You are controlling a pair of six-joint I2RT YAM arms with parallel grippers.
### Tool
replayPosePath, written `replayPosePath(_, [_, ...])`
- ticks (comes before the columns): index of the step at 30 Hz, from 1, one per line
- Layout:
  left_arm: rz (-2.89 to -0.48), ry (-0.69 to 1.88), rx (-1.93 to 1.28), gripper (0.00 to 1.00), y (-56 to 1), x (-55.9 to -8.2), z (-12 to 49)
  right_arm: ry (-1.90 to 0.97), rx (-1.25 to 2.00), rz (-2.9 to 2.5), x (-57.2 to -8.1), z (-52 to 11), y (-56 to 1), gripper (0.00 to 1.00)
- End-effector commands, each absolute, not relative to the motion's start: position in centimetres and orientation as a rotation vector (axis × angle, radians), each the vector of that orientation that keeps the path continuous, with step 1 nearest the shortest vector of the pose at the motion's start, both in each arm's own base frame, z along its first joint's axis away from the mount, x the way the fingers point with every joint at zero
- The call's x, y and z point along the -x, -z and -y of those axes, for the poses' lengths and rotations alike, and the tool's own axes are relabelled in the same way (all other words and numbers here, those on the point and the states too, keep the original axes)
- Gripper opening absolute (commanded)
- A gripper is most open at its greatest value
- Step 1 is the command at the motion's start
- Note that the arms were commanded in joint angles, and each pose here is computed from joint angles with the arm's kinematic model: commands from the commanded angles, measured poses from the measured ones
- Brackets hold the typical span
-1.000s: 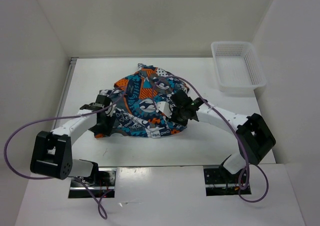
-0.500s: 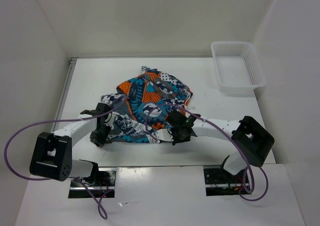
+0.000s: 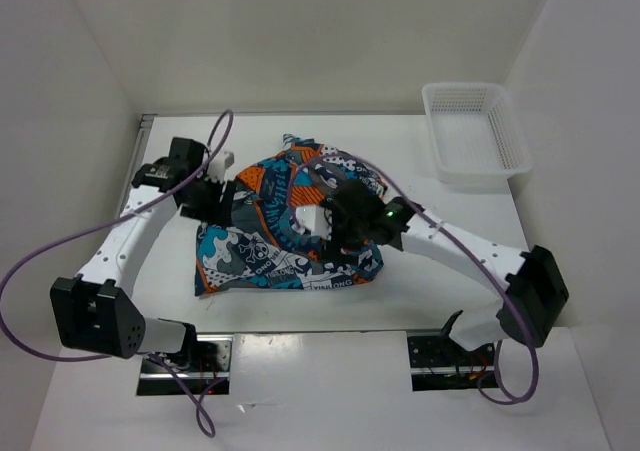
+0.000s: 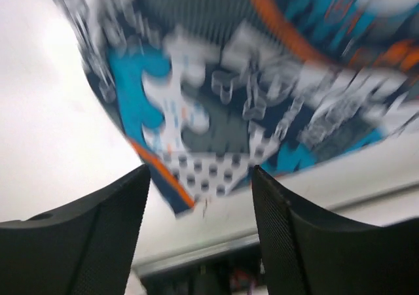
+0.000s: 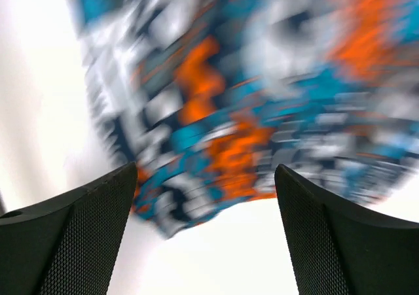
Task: Fold and stack the shorts
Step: Flatten the shorts out
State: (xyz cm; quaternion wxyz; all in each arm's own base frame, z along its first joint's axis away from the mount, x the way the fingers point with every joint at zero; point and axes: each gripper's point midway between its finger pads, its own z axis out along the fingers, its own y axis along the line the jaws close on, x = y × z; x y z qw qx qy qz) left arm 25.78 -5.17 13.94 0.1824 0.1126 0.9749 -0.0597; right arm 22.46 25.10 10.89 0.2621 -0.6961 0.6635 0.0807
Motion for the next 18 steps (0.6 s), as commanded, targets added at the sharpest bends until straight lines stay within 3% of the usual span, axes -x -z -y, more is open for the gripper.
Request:
replayPosePath(1, [-2.590,0.280,-0.319,0.72,-16.7,-31.3,6.9,-0.351,1.460,-1.724,-26.7,-27.3,-20.6,0.90])
replayPosePath(5, [-2.489,0.129,-0.262,0.78,-15.2,-39.2,5.4,-0.386,1.030,-1.825,-34.6,-25.5,-23.6,0.90])
replayPosePath(9, [-2.500,0.182,-0.268,0.81,-12.9,-45.8,6.4,-0.407,0.639,-2.020,-44.1,-20.4,-21.0,0.90])
replayPosePath(11, [-2.411,0.270,-0.300,0.82,-14.8,-48.8,8.0,-0.375,0.556,-2.049,-46.0,-18.9,-19.9,0.90])
replayPosePath(18, [-2.457,0.281,-0.301,0.86,-9.1,-52.6,8.5,-0.270,0.403,-2.196,-49.6,-15.1,-13.3,0.90])
